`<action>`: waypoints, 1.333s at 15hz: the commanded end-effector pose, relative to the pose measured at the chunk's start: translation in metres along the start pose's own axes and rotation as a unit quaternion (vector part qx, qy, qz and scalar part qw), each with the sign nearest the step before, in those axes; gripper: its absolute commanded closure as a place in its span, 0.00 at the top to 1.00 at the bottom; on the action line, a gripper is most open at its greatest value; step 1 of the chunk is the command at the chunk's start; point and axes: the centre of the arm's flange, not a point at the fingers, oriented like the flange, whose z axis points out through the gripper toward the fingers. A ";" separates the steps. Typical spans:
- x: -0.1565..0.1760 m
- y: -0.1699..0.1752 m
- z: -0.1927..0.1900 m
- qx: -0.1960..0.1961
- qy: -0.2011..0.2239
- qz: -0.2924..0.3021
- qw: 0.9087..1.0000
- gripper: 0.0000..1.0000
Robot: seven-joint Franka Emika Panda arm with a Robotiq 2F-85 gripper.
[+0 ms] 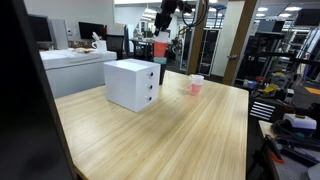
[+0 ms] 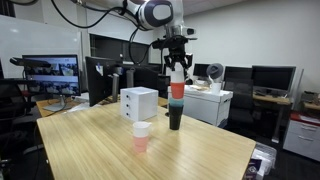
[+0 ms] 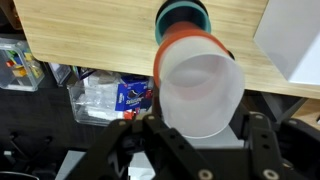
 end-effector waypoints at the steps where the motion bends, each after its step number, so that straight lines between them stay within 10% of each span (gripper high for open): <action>1: 0.003 -0.003 -0.028 -0.004 -0.006 0.003 1.000 0.39; 11: -0.032 0.038 -0.034 -0.023 -0.025 0.046 0.998 0.39; 20: -0.126 0.089 0.045 -0.020 -0.094 0.110 0.989 0.39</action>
